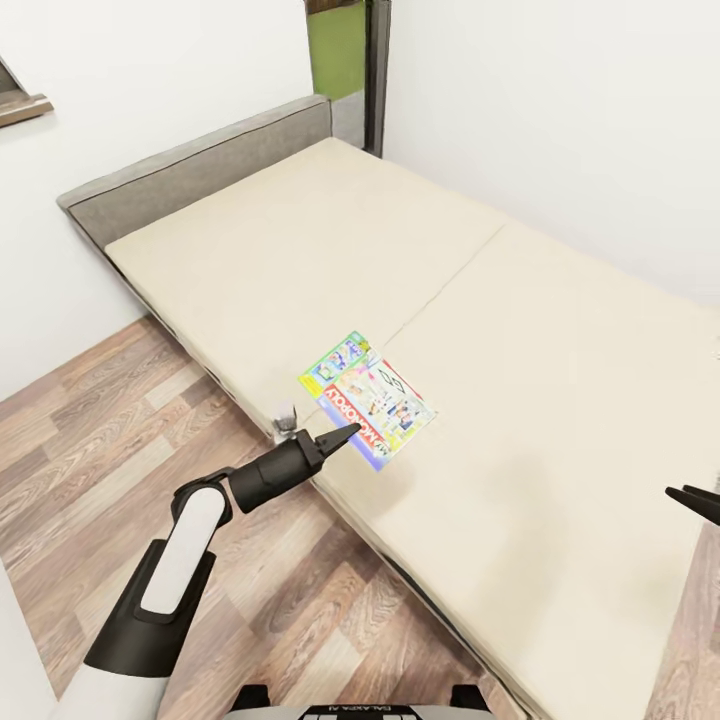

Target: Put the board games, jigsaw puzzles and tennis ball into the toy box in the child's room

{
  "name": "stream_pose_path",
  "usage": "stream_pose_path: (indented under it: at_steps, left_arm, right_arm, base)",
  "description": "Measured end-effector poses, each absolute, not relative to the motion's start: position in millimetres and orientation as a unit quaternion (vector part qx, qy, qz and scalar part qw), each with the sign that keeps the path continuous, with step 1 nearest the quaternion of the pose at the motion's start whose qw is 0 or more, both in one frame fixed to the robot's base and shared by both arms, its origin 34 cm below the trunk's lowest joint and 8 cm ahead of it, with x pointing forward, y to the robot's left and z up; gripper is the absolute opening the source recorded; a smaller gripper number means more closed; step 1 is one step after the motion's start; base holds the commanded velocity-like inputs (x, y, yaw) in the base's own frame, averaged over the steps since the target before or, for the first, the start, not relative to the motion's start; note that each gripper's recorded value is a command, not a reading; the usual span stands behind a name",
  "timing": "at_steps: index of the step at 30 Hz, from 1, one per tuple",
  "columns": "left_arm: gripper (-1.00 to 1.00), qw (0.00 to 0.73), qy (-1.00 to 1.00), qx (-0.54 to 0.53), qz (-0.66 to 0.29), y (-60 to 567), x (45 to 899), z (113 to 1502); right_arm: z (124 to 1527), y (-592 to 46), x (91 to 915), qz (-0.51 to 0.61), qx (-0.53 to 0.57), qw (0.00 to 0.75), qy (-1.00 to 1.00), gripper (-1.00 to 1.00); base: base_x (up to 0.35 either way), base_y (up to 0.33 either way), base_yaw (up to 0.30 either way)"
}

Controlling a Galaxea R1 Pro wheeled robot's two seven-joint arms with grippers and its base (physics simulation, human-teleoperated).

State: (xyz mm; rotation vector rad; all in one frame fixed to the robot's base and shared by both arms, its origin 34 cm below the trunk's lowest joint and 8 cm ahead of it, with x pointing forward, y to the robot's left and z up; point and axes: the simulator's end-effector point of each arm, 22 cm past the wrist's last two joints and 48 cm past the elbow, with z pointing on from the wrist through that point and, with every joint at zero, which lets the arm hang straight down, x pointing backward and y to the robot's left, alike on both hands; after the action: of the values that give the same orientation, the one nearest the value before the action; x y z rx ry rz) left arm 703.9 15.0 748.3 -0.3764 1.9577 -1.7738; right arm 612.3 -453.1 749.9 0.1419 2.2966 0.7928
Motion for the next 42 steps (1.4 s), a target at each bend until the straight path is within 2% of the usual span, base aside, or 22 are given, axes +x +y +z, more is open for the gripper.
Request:
stream_pose_path:
  at_steps: [42]
  left_arm:
    - [-1.0, 0.26, 0.706, -0.118, -0.648, 18, 705, 784]
  right_arm:
    - [780, -453, 614, 0.31, 0.055, 0.369, 0.874, 1.0]
  base:
    - [0.0, 0.0, -0.126]
